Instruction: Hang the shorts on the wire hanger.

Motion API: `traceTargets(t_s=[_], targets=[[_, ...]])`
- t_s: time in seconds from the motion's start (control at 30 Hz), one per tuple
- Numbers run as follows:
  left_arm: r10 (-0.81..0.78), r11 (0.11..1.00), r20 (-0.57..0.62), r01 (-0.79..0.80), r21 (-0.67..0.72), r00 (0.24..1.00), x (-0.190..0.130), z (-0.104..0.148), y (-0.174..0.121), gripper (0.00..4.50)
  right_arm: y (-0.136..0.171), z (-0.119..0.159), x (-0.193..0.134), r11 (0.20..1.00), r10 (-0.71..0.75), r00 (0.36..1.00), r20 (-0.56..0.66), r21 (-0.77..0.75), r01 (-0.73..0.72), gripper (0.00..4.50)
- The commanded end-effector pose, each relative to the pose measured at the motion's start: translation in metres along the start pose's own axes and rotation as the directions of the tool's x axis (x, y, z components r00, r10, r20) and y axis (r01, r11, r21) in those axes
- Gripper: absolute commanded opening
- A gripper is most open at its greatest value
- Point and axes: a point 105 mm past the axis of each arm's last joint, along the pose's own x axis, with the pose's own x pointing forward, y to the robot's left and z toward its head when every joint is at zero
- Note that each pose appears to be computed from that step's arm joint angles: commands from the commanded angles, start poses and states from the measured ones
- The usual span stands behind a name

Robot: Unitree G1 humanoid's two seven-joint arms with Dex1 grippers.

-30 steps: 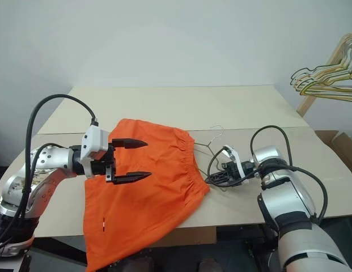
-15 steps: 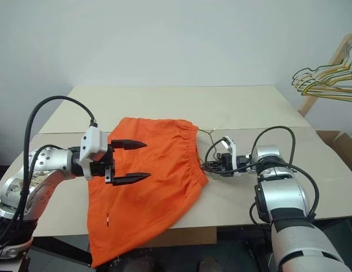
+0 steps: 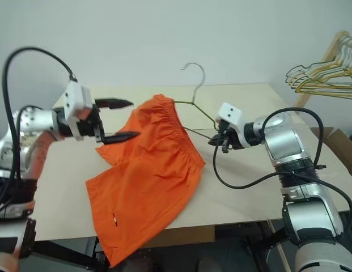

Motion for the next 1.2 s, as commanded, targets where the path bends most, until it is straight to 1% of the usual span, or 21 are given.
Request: traceTargets(t_s=[0.03,0.13,0.2,0.3,0.4,0.47,0.57,0.63,0.7,0.97,1.03,1.07,1.13,1.2], targets=[[-0.028,0.993,-0.023,0.030,0.110,0.999,-0.002,0.009,0.019,4.48,0.012,0.027,-0.002,0.995,0.024,1.000,0.016,-0.098,-0.022,0.00],[-0.069,0.985,-0.079,0.080,0.154,0.995,0.002,0.005,0.029,4.48,0.020,0.034,0.001,0.991,0.063,0.998,-0.003,-0.117,-0.063,0.00],[-0.134,0.971,-0.147,0.160,0.178,0.980,0.004,-0.003,0.030,4.48,0.021,0.036,0.002,0.989,0.075,0.997,-0.033,-0.127,-0.078,0.00],[-0.250,0.933,-0.240,0.300,0.200,0.938,0.006,-0.015,0.024,4.48,0.020,0.039,0.002,0.989,0.082,0.995,-0.062,-0.121,-0.089,0.00],[-0.329,0.909,-0.285,0.384,0.164,0.900,0.015,-0.026,0.016,4.48,0.020,0.043,0.001,0.986,0.094,0.992,-0.084,-0.130,-0.104,0.00],[-0.358,0.896,-0.307,0.417,0.155,0.882,0.019,-0.031,0.013,4.48,0.020,0.045,0.000,0.985,0.098,0.991,-0.092,-0.132,-0.110,0.00],[-0.367,0.871,-0.408,0.463,0.165,0.836,0.027,-0.051,0.006,4.48,0.021,0.050,-0.001,0.983,0.108,0.990,-0.090,-0.140,-0.120,0.00],[-0.320,0.882,-0.447,0.435,0.181,0.835,0.034,-0.060,0.009,4.09,0.023,0.052,-0.002,0.981,0.113,0.990,-0.089,-0.147,-0.125,0.00],[-0.296,0.887,-0.460,0.419,0.192,0.837,0.037,-0.064,0.011,3.56,0.024,0.053,-0.002,0.980,0.119,0.989,-0.089,-0.149,-0.131,0.00],[-0.283,0.899,-0.452,0.398,0.182,0.846,0.031,-0.065,0.015,0.85,0.023,0.053,-0.005,0.982,0.115,0.989,-0.093,-0.143,-0.128,0.00],[-0.285,0.904,-0.448,0.393,0.169,0.847,0.029,-0.066,0.015,0.27,0.023,0.053,-0.005,0.981,0.112,0.989,-0.093,-0.151,-0.126,0.00],[-0.283,0.912,-0.441,0.380,0.151,0.852,0.029,-0.066,0.016,0.04,0.022,0.054,-0.005,0.977,0.100,0.992,-0.080,-0.183,-0.114,0.00],[-0.267,0.926,-0.429,0.353,0.133,0.863,0.030,-0.067,0.017,0.01,0.021,0.056,-0.005,0.972,0.081,0.995,-0.055,-0.218,-0.091,0.00],[-0.270,0.933,-0.415,0.343,0.111,0.869,0.030,-0.066,0.017,0.00,0.017,0.051,-0.006,0.975,0.039,0.997,-0.065,-0.215,-0.052,0.61]])
